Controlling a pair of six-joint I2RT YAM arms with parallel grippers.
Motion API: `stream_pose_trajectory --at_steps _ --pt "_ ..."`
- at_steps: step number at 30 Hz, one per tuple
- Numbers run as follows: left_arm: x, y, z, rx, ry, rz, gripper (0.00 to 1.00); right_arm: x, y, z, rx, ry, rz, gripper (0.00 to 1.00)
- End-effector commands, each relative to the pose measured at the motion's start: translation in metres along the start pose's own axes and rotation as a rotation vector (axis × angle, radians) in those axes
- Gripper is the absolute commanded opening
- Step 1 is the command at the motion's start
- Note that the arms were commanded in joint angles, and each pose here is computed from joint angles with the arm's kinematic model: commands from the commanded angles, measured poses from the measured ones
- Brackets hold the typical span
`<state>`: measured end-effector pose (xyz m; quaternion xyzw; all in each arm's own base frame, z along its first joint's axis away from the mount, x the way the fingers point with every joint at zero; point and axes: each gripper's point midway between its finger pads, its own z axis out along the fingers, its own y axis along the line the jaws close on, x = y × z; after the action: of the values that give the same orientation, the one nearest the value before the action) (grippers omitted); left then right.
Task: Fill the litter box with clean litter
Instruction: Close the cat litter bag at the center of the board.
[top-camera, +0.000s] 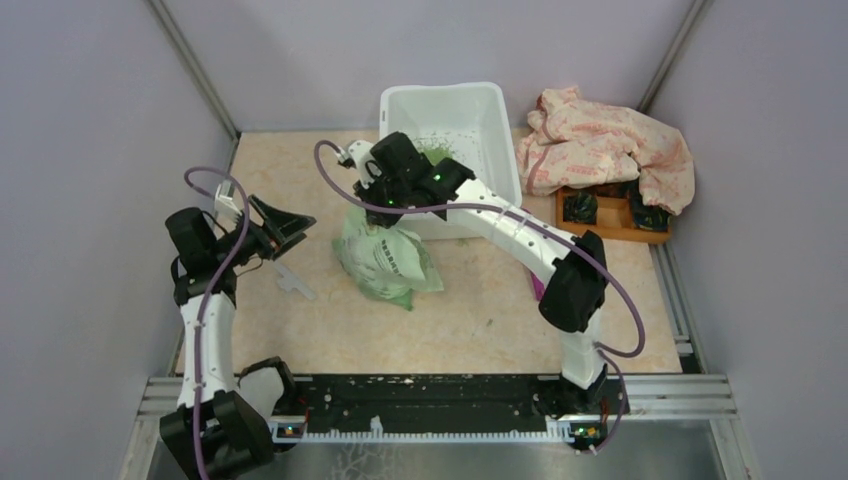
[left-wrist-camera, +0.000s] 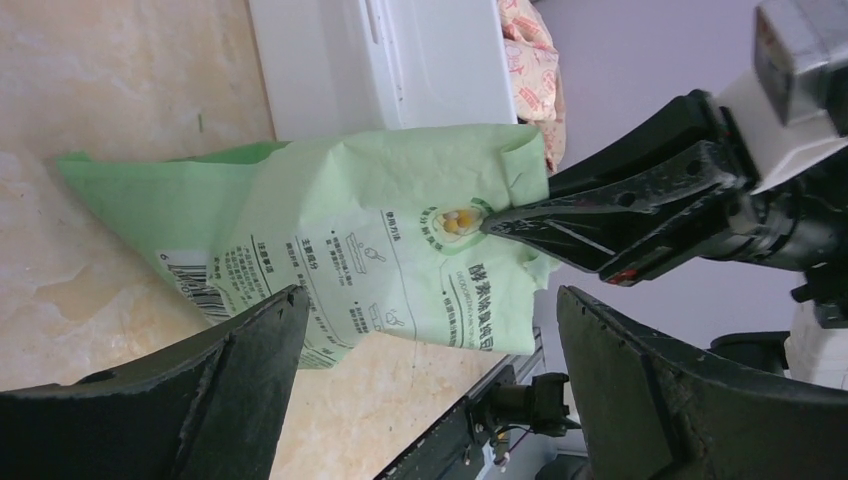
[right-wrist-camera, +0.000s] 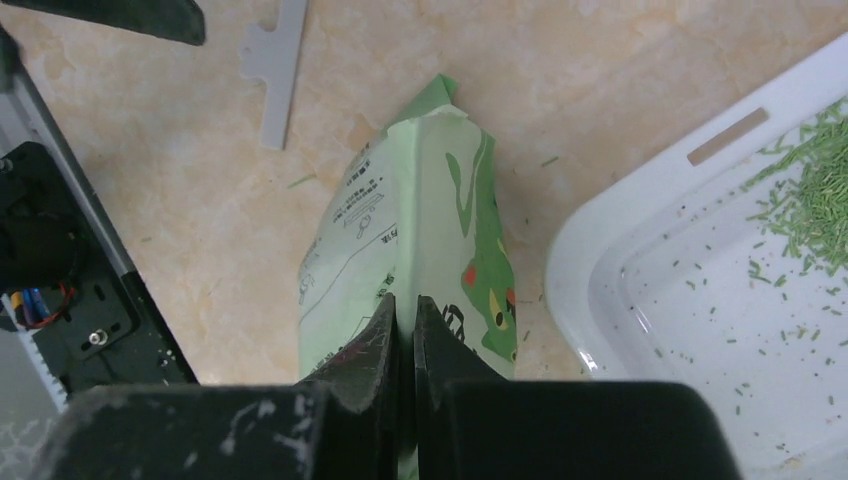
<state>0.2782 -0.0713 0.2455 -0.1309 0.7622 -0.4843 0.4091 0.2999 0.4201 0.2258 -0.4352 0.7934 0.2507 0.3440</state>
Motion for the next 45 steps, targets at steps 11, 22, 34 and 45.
stream_pose_trajectory --at_steps 11,22,34,45 --pt "0.016 -0.027 -0.016 0.079 -0.006 0.074 0.99 -0.093 0.064 -0.113 -0.158 -0.178 -0.211 0.0" --pt "0.04 -0.023 -0.022 0.114 -0.059 0.107 0.99 -0.066 0.064 -0.036 -0.155 -0.103 -0.405 0.52" --pt "0.029 -0.026 -0.018 0.131 -0.09 0.18 0.99 -0.011 0.007 -0.186 0.166 -0.585 -0.179 0.8" --pt "0.067 -0.046 0.066 0.039 0.234 0.545 0.99 0.084 -0.016 -0.196 0.228 -0.53 -0.007 0.81"
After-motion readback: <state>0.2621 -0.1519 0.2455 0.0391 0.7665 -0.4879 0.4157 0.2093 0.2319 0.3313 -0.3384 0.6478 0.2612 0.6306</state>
